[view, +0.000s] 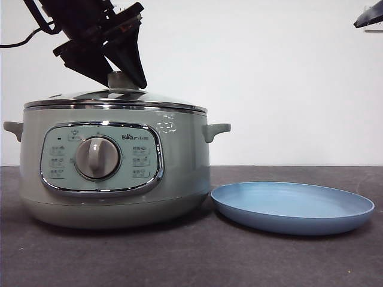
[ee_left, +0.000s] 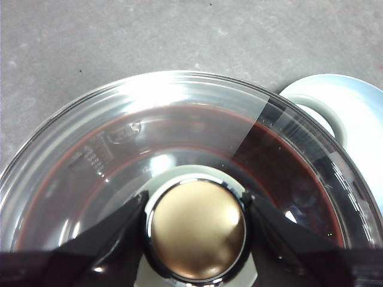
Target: Take the pumpkin out from the steamer,put the pumpkin in the blue plate,close the lid
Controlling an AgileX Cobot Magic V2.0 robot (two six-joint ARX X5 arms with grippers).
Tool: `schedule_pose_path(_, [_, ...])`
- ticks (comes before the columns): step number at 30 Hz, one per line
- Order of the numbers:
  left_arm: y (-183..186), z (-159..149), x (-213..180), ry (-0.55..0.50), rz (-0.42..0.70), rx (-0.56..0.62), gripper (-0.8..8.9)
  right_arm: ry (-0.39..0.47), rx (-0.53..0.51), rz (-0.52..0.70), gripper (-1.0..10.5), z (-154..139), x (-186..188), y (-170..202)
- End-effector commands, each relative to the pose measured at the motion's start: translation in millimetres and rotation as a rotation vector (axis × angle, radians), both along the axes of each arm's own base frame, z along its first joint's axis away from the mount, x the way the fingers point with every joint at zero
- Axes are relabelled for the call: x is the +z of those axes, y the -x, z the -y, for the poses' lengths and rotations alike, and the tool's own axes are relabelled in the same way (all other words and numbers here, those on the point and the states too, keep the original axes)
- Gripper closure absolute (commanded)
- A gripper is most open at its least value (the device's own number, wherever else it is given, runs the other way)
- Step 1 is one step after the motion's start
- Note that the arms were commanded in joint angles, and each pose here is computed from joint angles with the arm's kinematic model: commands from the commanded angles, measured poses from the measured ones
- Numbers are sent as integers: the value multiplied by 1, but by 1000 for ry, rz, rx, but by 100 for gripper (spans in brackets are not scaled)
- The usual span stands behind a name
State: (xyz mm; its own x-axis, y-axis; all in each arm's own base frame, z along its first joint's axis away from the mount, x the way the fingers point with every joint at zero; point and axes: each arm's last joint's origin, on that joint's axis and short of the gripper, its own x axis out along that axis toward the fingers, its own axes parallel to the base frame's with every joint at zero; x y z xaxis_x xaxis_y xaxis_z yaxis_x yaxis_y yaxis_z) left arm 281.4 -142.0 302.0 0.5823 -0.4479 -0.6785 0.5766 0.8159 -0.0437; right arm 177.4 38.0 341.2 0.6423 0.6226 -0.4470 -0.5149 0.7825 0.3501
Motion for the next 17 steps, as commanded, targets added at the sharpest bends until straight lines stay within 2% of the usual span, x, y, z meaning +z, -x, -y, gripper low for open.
schedule_pose_path(1, [4,0,19,24,62,-16,822,3,5,26,443,-1,2,-2])
schedule_pose_path(5, [12,-5,44,30,148,-2,822,-15,3,35,443,-3,2,-8])
schedule_pose_path(10, [29,-17,77,11,241,58,822,-12,77,20,442,-20,4,-19])
schedule_pose_path(17, [67,-43,115,-78,390,258,822,90,168,1,432,-77,9,-46])
